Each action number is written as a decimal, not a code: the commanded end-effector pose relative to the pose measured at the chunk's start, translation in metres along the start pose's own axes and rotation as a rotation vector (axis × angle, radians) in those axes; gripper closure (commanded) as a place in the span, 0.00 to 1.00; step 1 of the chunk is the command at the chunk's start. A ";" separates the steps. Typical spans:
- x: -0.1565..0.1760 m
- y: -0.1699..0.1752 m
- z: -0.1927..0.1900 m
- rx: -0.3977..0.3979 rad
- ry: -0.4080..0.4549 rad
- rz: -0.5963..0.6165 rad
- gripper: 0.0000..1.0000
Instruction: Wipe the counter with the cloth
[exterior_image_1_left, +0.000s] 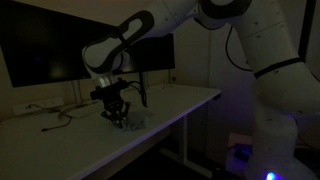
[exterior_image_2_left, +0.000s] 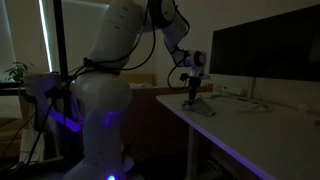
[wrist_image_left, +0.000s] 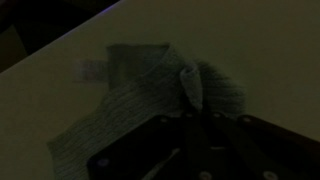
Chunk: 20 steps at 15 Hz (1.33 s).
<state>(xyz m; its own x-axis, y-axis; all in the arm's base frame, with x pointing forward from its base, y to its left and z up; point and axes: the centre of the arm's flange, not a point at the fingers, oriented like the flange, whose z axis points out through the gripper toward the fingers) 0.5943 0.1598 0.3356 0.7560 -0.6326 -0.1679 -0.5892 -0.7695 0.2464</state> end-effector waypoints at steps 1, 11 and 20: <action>-0.023 -0.055 0.022 0.006 0.024 -0.056 0.93; -0.112 -0.156 0.022 0.002 0.148 -0.233 0.93; -0.155 -0.176 0.016 -0.009 0.275 -0.229 0.93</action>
<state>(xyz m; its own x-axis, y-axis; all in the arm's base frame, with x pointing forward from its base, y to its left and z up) 0.5740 0.3786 0.3409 0.9301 -0.3671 0.0145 -0.3604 -0.9040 0.2301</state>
